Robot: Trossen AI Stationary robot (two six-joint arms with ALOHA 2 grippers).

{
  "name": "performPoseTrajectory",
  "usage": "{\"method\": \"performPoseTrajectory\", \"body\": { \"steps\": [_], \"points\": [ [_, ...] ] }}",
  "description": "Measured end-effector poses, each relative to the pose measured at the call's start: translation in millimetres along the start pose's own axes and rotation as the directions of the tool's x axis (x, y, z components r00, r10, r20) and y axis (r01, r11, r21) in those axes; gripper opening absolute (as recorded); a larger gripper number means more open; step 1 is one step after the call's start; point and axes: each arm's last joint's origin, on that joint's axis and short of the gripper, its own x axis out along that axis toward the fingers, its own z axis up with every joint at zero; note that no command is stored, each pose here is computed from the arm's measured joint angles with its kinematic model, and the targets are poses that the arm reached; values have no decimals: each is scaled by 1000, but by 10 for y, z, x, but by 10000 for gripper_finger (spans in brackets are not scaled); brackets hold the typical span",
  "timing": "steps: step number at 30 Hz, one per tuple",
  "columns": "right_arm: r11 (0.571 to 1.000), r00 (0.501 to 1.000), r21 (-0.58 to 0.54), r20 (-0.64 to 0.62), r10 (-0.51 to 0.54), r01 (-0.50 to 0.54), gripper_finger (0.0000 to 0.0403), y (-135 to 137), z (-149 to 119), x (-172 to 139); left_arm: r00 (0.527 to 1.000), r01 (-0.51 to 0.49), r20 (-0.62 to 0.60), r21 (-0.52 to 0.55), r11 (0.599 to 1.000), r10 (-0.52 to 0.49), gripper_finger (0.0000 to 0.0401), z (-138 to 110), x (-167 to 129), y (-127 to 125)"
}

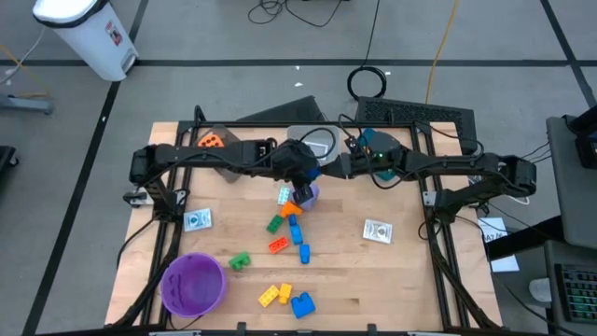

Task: Pick & Place Toys
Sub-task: Put the blue game piece into the blue bin

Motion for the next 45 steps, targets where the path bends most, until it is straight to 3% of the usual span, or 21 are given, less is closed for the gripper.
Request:
{"method": "performPoseTrajectory", "body": {
  "steps": [17, 26, 33, 38, 45],
  "points": [
    [999, 1000, 29, -16, 12, -12, 226, -68, -35, 136, 999, 11, 36, 48, 999, -13, 149, 33, -5, -26],
    [999, 1000, 22, -12, 25, -25, 160, -57, -30, 138, 999, 17, 36, 39, 999, -18, 153, 31, -5, -32],
    [1000, 1000, 10, -17, 4, -4, 89, -88, -37, 144, 997, 51, 50, 36, 998, -52, 216, 49, -18, -41],
    [1000, 1000, -7, -14, 26, -26, 89, -70, -18, 137, 995, 71, 65, 14, 997, -71, 251, 70, -76, -7],
    [994, 995, -35, -11, 101, -101, 89, -5, 155, -8, 981, 60, 185, -17, 998, -56, 267, 165, -584, 166]
  ]
}}
